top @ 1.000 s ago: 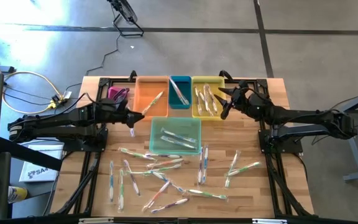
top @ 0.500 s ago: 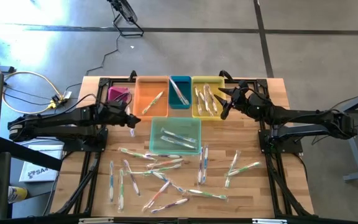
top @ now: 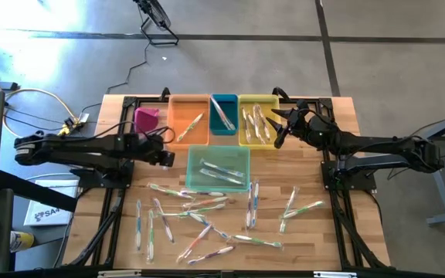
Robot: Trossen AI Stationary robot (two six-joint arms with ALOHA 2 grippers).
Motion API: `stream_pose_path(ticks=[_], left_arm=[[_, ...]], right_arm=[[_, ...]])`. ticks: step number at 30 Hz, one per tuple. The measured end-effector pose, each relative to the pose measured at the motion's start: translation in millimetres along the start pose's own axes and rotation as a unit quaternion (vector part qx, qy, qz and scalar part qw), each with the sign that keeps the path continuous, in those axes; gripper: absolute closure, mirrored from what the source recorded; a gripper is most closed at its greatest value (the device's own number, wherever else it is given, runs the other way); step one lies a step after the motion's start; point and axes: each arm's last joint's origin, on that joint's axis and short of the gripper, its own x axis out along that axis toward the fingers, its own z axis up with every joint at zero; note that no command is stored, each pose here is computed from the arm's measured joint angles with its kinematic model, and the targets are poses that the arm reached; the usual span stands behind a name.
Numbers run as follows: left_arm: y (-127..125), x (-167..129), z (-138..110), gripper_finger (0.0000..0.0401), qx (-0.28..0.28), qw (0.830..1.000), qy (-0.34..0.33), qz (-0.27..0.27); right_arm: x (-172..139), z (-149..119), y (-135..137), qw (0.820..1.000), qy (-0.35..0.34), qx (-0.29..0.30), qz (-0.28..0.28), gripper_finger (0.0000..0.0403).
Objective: Pick & Place Toothbrushes
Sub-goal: Put the blue toothbrush into the green bin
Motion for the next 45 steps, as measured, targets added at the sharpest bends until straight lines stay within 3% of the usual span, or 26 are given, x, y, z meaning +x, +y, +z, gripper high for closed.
stream_pose_path(ticks=[6, 13, 17, 24, 39, 45], left_arm=[[-7, -7, -1, 0.0338, 0.012, 1.0, 0.011, -0.005], [-35, -48, 15, 0.0371, 0.059, 0.998, 0.004, -0.009], [-33, -61, 17, 0.039, 0.052, 0.998, 0.003, 0.038], [-22, -59, 14, 0.0399, -0.022, 0.992, -0.004, 0.121], [-27, -44, 14, 0.0397, 0.016, 0.989, 0.013, 0.148], [-30, -32, 13, 0.0354, -0.021, 0.983, 0.029, 0.178]], right_arm=[[0, 0, 0, 1.0, 0.0, 0.0, 0.0, 0.0241], [0, 0, 0, 1.0, 0.0, 0.005, 0.0, 0.0241], [0, 0, 0, 1.0, 0.0, 0.025, 0.0, 0.0241], [0, -2, 0, 1.0, 0.007, 0.024, 0.001, 0.0241], [0, -2, 0, 1.0, 0.008, 0.022, 0.001, 0.0241], [0, -2, 0, 1.0, 0.009, 0.022, 0.001, 0.0241]])
